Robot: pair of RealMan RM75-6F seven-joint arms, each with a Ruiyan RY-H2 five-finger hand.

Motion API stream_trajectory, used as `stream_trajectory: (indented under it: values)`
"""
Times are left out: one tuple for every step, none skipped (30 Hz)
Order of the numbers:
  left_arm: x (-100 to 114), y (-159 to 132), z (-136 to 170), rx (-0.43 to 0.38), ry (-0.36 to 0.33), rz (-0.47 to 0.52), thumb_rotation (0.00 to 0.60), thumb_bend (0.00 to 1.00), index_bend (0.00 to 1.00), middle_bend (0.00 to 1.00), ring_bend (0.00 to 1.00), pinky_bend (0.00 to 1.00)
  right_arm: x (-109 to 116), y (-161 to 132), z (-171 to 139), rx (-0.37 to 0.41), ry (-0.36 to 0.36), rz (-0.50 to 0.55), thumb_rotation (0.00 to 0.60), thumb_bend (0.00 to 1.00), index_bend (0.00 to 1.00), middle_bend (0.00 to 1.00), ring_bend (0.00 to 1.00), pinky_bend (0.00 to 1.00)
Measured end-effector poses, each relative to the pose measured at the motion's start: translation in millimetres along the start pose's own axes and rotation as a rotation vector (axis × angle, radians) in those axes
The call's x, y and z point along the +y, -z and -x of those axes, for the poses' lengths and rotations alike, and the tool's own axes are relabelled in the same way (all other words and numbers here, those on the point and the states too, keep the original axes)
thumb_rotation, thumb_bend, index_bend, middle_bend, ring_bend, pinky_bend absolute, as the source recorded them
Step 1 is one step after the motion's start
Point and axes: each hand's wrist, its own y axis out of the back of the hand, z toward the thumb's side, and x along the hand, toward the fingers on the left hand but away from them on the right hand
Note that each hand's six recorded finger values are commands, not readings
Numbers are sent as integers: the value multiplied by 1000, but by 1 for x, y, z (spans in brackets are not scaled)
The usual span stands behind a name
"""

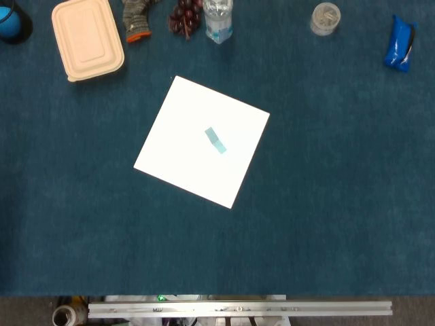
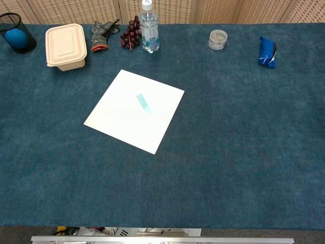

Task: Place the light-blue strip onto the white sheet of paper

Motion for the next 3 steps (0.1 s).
stream_trajectory:
  values:
    - [0, -1, 0, -1, 1, -1, 600, 231, 194, 272, 271, 215, 0, 2, -3, -4, 7, 2, 547, 110, 202, 454, 409, 600]
    - [0, -1, 1, -2, 2, -2, 600, 231, 194, 271, 271, 215, 0, 4, -6, -6, 11, 4, 547, 110, 202, 454, 409, 600]
    - [0, -2, 1, -1, 5, -2, 600, 231, 194, 272, 271, 215, 0, 5, -8, -8, 14, 5, 547, 110, 202, 454, 409, 600]
